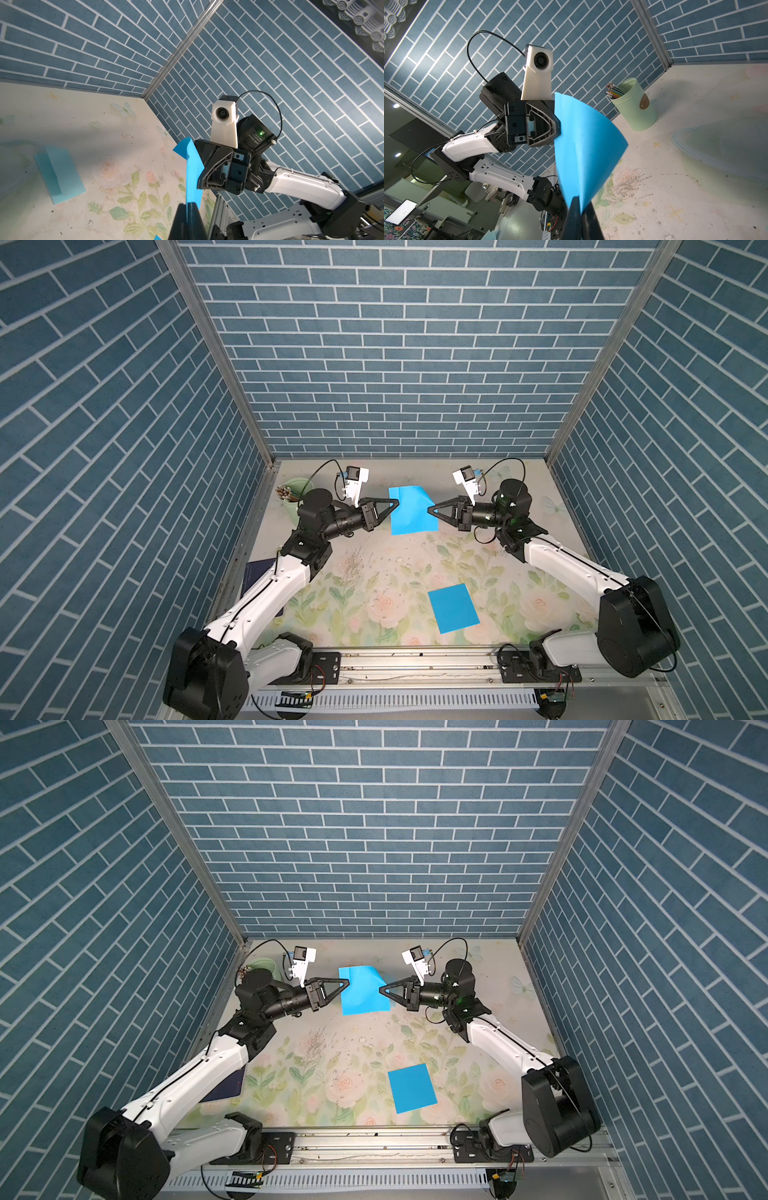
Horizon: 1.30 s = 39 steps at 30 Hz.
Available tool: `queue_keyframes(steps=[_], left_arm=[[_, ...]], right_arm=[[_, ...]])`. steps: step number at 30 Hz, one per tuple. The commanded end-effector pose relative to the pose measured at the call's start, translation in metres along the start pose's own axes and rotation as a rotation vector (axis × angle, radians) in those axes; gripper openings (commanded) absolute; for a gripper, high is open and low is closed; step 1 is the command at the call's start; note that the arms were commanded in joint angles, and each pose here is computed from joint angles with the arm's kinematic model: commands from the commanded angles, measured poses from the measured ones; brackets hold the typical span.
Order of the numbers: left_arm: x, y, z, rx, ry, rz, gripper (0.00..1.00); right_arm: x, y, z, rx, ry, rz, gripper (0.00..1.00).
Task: Fold the square paper along the opposite sides
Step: Fold the paper.
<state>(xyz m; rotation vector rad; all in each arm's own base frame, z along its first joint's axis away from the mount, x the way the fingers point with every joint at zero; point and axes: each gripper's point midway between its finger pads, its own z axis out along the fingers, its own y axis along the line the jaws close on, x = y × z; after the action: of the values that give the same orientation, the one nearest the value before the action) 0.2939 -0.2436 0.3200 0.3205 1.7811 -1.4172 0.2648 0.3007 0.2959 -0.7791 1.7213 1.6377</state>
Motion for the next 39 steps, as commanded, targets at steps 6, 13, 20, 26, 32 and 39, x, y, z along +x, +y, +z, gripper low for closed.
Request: queue_keyframes(steps=[6,13,20,26,32,39], left_arm=[[-0.01,-0.023,-0.002,0.067,0.002,0.099,0.0],[-0.007,-0.037,-0.008,0.107,0.015,0.157,0.0],[-0.01,-0.026,-0.005,0.044,0.017,0.173,0.0],[-0.014,-0.018,-0.005,-0.004,0.009,0.186,0.0],[-0.018,-0.014,-0.004,-0.035,-0.005,0.193,0.0],[-0.02,-0.016,-0.003,-0.023,-0.005,0.204,0.0]], right_arm=[[-0.022,0.02,-0.001,-0.061,-0.061,-0.056,0.45],[-0.038,0.034,0.0,-0.154,-0.124,-0.022,0.5],[-0.043,0.031,0.002,-0.123,-0.121,-0.021,0.25],[-0.044,0.024,0.001,-0.041,-0.108,-0.053,0.12],[-0.05,0.023,-0.002,0.019,-0.122,-0.075,0.03],[-0.053,0.021,-0.005,0.08,-0.125,-0.109,0.11]])
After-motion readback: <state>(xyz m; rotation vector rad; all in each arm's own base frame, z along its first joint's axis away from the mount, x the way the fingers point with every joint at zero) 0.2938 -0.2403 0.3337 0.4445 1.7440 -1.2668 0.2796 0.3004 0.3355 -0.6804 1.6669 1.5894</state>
